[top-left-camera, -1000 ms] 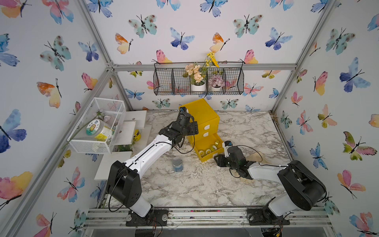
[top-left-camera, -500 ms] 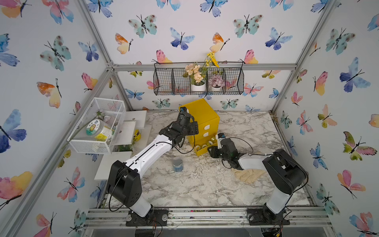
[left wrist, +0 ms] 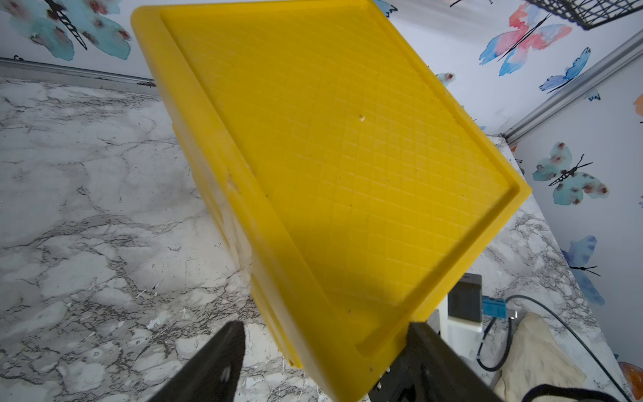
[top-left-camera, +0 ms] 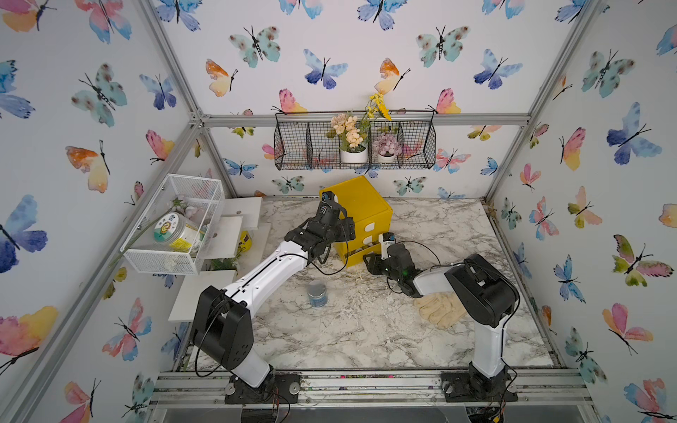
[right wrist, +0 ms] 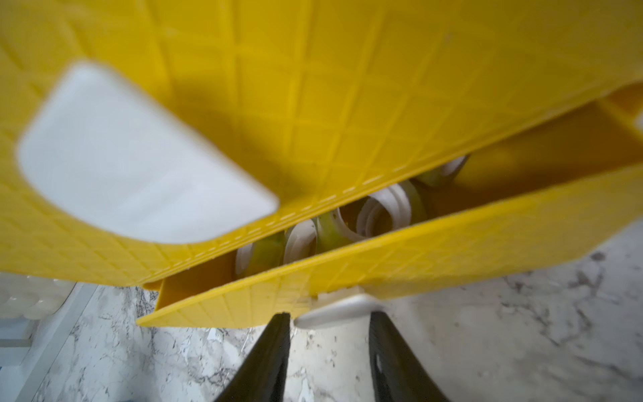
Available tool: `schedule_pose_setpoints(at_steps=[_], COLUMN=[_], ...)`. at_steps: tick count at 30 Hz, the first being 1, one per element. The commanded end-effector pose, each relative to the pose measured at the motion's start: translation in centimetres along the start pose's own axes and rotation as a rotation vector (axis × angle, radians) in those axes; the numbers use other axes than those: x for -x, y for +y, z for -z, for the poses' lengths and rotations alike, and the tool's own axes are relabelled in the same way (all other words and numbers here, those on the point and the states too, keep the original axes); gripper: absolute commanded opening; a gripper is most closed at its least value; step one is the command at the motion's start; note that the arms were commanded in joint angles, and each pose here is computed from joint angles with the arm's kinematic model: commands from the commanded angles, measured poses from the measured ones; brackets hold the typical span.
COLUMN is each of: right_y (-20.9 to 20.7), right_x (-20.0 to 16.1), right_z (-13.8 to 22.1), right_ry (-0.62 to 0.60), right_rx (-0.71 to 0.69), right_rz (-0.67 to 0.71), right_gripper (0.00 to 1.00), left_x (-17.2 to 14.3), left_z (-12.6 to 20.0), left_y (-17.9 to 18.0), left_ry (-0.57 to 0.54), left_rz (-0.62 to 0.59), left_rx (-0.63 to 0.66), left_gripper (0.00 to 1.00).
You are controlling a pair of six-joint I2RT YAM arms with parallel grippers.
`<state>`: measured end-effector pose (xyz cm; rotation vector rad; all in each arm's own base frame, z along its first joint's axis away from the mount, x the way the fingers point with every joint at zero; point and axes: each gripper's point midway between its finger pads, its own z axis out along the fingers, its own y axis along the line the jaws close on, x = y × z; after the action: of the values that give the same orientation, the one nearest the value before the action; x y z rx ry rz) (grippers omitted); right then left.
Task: Place the transparent tape into the drawer according to color
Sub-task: Close the drawer in the storage box.
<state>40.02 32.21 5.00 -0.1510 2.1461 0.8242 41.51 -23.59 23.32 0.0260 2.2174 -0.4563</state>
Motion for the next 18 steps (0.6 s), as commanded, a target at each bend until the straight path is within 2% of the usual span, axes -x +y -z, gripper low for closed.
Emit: schedule_pose_setpoints(at_steps=[1,9,12,18], right_y=[0.7,0.7,0.8,1.3], right_x=[1.2,1.1,1.3,1.9], right_z=[-0.7,-0.8,0.1,3.2], right_ry=[-0.044,-0.046,-0.052,-0.068], right_rx=[0.039,0.040,0.040,0.034], right_rz=[-0.008,0.004,0.017,0.047], right_gripper=[0.42,0.44,0.51,0.63], left_x=[-4.6,-5.0,-4.4,-1.5], left_z=[-1.8,-1.9,-1.4,1.5], left_y=[3.3,3.3,2.7,1.7], left_ry=[0.139,0.147,0.137,0.052], left_rz=[-0.022,-0.019,-0.010,0.018], left_rx=[0.114,0.107,0.084,0.046], left_gripper=[0.77,0.78,0.81,0.94])
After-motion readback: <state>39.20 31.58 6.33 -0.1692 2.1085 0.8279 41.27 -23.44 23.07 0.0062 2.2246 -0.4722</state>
